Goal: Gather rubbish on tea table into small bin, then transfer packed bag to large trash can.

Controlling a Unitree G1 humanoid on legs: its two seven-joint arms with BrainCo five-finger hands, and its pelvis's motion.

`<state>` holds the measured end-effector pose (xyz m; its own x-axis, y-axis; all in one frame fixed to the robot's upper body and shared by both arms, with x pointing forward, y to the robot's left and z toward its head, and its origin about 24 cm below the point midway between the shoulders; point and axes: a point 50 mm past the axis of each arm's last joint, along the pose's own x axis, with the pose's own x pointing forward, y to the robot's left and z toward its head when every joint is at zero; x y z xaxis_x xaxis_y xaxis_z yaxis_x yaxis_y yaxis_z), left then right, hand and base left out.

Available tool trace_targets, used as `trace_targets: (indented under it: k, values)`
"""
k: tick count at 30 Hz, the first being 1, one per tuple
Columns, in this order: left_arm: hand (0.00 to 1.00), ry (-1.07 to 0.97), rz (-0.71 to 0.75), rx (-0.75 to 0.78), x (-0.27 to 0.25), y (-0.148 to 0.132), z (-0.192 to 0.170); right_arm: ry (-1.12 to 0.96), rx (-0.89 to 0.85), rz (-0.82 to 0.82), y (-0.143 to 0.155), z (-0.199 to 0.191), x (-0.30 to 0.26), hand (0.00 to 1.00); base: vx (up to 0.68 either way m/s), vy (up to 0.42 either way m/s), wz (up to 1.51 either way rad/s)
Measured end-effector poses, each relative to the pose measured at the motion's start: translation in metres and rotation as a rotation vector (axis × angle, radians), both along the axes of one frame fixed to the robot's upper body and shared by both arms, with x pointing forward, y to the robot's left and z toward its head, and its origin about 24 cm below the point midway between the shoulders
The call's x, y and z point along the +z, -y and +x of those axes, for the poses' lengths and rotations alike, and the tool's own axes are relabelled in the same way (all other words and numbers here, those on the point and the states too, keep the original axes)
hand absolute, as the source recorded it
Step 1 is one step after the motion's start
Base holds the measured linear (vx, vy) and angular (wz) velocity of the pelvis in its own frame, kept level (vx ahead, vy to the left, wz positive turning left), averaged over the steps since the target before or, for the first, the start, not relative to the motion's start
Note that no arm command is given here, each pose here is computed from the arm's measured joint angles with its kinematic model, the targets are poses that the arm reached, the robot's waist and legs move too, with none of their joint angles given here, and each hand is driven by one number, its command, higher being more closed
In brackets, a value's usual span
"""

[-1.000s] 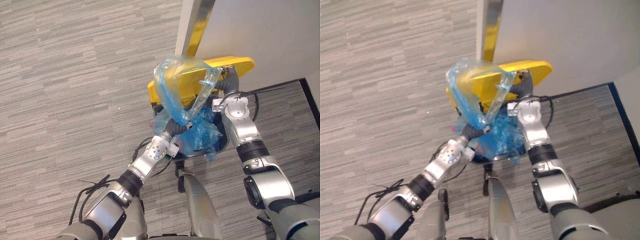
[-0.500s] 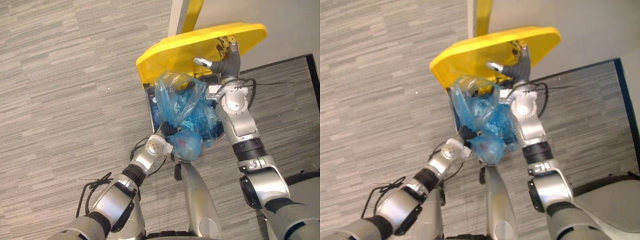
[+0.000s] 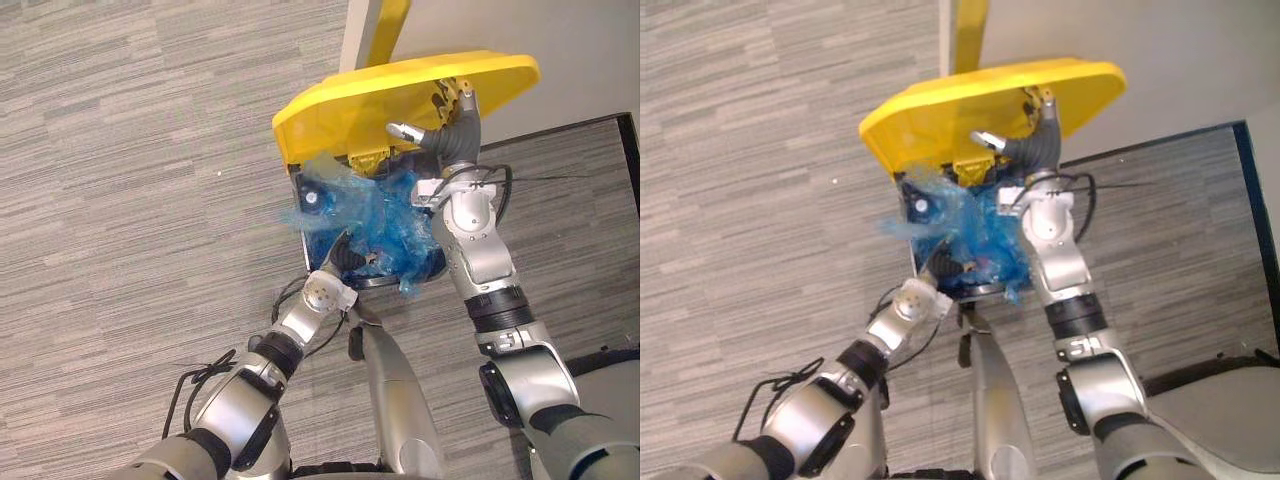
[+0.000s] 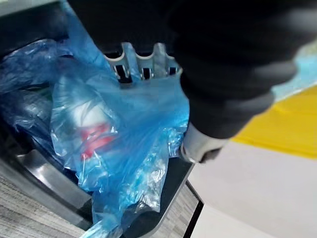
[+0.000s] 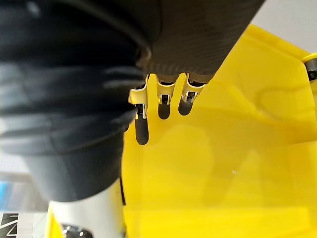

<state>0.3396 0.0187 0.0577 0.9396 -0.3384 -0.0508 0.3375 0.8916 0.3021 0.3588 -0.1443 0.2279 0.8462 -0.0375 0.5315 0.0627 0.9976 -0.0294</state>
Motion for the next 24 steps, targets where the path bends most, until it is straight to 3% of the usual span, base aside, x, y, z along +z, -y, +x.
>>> trace_targets:
  k: [7,11,24]
  values:
    - [0.00,0.006,0.010,0.020,-0.004,-0.013,-0.002,-0.108,-0.024,-0.034,0.000,0.007,-0.030,0.00,0.00,-0.030,0.13]
    - [0.00,-0.013,0.000,0.067,-0.019,-0.036,-0.012,-0.232,-0.049,-0.083,0.009,0.006,-0.068,0.00,0.02,0.006,0.13]
    - [0.00,-0.388,-0.056,0.335,-0.122,-0.140,-0.111,-0.709,-0.075,-0.128,0.031,-0.055,-0.215,0.00,0.06,0.057,0.06]
